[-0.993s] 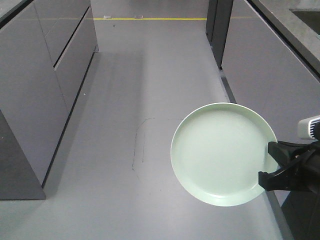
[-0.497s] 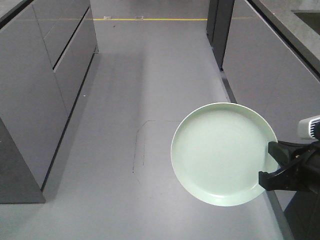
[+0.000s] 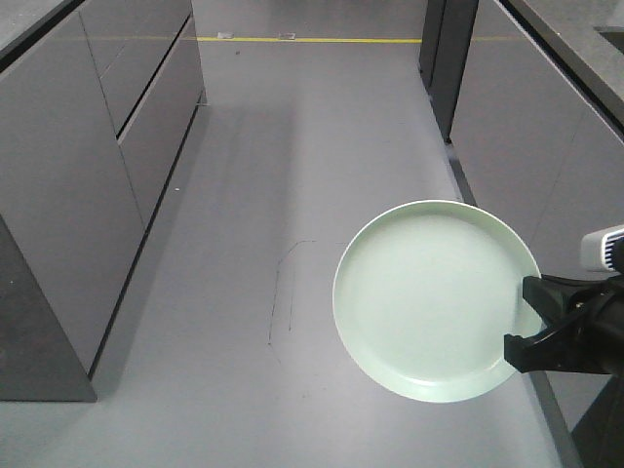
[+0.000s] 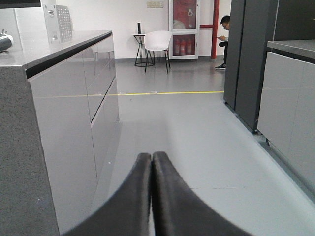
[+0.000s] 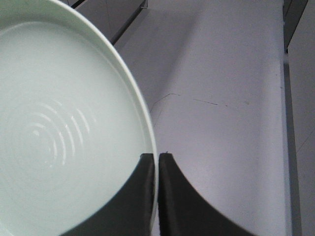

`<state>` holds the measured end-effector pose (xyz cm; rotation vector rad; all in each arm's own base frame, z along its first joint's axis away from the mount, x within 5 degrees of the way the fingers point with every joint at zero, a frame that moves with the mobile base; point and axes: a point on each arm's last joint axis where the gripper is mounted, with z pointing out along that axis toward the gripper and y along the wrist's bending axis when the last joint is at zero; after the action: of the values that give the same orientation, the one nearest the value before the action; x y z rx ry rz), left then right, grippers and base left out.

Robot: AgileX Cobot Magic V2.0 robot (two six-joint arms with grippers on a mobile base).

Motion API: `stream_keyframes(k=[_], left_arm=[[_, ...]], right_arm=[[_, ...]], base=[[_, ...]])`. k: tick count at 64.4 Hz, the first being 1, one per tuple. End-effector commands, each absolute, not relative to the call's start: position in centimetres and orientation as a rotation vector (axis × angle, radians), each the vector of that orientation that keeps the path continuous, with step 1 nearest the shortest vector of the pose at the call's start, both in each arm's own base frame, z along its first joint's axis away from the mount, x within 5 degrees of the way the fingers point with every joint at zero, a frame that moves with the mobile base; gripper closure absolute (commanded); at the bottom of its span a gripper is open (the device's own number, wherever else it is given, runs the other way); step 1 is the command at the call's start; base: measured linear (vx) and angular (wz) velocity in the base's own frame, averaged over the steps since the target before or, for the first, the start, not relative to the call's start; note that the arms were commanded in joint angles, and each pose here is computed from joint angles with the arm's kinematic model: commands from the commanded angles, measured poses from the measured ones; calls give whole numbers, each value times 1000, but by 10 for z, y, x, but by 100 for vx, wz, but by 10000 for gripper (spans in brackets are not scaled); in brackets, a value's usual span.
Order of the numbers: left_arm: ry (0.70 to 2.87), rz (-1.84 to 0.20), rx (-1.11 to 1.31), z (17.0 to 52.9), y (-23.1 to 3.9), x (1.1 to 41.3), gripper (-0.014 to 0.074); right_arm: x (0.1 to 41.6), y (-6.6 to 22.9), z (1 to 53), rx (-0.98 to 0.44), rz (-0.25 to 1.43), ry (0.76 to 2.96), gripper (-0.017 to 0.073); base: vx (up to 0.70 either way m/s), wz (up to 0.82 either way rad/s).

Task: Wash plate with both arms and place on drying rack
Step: 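Drive down the aisle carrying the plate in the right gripper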

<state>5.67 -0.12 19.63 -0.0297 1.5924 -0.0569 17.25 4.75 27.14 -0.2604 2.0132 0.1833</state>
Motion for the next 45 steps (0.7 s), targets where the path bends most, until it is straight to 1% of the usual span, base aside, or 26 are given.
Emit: stream_keyframes(k=[1,45], left_arm=[[1519,-56,-35,199,-1,56,599],[1519,-56,-35,199,-1,56,599]], right_arm=[[176,47,289,-242,187,1898,567],[176,47,289,-242,187,1898,567]], base=[[7,-1],[10,-2]])
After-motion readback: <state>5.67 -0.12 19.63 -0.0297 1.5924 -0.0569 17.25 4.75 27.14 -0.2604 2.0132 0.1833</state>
